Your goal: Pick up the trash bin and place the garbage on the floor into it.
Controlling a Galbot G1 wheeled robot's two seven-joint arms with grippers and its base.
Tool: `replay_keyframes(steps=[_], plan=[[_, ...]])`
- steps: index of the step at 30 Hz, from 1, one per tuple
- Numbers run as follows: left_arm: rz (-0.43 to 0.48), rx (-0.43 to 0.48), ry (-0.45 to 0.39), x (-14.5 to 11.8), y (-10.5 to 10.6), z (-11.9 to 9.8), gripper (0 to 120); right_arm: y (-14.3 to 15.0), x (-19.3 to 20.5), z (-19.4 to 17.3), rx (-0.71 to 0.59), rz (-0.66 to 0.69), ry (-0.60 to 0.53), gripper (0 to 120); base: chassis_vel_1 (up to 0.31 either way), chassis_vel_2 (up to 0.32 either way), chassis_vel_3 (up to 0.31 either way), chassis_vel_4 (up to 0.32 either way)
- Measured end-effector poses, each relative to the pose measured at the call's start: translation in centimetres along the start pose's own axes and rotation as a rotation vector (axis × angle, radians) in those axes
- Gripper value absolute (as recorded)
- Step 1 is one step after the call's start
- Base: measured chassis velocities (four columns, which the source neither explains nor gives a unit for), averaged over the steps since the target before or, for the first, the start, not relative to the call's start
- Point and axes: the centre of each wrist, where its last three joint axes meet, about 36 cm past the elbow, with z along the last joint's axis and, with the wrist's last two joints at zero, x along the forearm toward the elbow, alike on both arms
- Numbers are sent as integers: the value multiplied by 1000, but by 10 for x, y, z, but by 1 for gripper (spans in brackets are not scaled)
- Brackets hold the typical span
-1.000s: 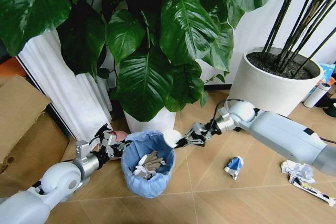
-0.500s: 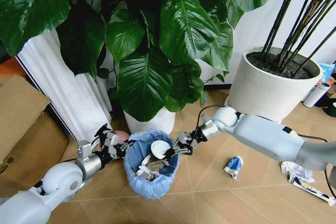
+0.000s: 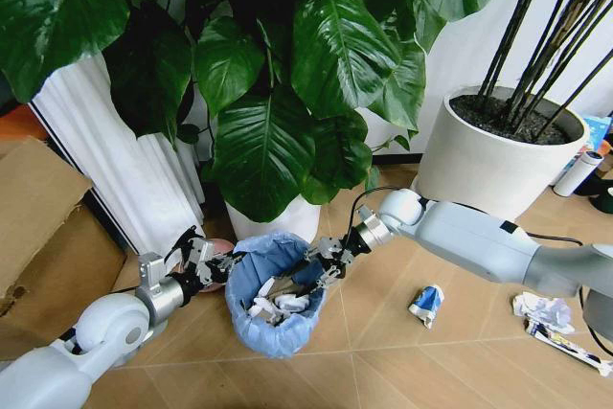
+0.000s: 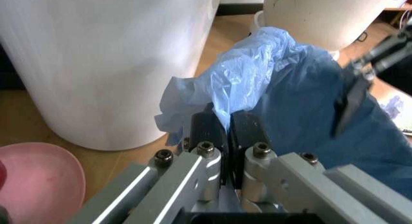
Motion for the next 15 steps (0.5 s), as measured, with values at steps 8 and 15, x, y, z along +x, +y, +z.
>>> replay_keyframes(steps=[8,15], plan=[[-2,-4,1,3,1,-3,0,19,63,12,-30,133,10,93,0,0,0,0],[4,-3,-2,3,-2,-4,0,90,134,57,-139,374,-5,100,0,0,0,0]])
